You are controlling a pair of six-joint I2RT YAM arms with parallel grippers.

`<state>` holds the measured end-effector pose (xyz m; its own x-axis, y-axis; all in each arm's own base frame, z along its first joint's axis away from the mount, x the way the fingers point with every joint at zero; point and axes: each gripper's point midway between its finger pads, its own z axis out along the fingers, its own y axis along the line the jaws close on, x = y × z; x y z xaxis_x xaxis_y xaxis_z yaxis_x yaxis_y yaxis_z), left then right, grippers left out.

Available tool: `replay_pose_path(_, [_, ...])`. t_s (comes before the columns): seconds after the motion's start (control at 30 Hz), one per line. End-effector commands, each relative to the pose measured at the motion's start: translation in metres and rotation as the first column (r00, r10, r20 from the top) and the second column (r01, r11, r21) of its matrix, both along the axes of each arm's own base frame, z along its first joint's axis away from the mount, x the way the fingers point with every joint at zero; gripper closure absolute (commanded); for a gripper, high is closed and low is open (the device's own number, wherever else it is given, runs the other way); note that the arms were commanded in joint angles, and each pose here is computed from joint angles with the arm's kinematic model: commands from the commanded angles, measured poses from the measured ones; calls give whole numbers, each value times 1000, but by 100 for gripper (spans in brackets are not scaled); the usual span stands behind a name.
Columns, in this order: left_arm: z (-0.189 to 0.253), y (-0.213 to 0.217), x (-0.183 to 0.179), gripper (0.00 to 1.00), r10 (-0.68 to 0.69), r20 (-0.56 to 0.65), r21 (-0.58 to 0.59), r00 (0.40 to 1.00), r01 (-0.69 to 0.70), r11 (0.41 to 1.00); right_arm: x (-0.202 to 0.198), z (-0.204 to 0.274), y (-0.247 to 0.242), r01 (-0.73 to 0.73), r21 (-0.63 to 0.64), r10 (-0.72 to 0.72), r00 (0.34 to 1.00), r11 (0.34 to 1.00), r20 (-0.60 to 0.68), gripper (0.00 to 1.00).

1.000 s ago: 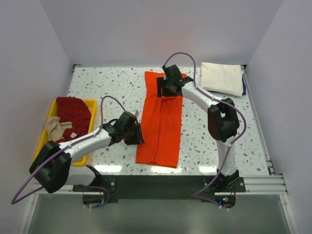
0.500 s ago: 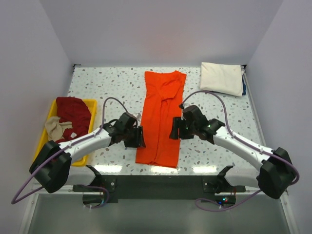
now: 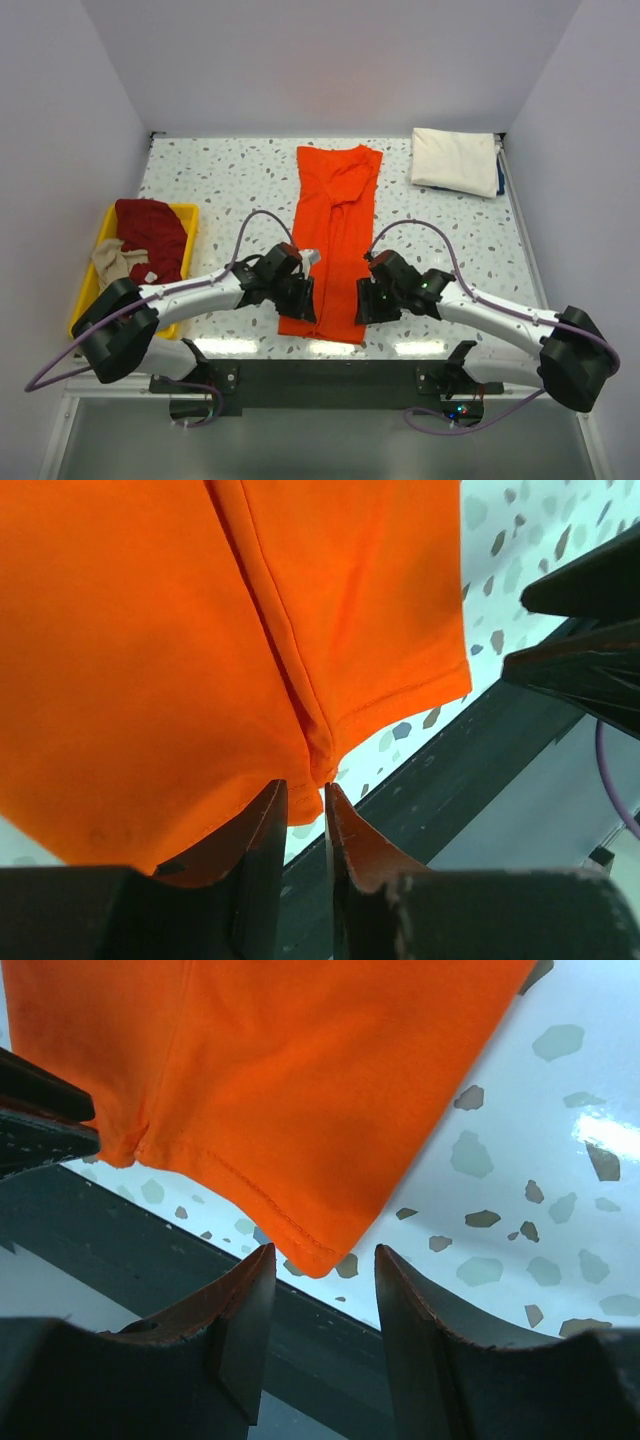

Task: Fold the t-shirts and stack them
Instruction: Fold the tshirt

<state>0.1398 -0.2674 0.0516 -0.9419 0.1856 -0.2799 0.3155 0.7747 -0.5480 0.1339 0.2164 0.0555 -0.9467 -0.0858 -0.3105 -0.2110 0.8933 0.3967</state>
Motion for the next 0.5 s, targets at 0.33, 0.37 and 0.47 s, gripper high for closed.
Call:
replay_pose_path(0.33, [-21,-21,-19,79,-75,-84,-56,994,71,996,-2,1,26,-52,-59,58,994,997,96,57])
replay_pose_path(0.37, [-24,-20,-20,79,-77,-91,-50,993,73,996,-2,-2,26,-51,-71,58,994,996,97,57])
replay_pose_path(0.47, [-31,-16,-24,79,-76,-116,-35,990,73,997,-1,-3,27,-50,-81,59,992,995,108,57])
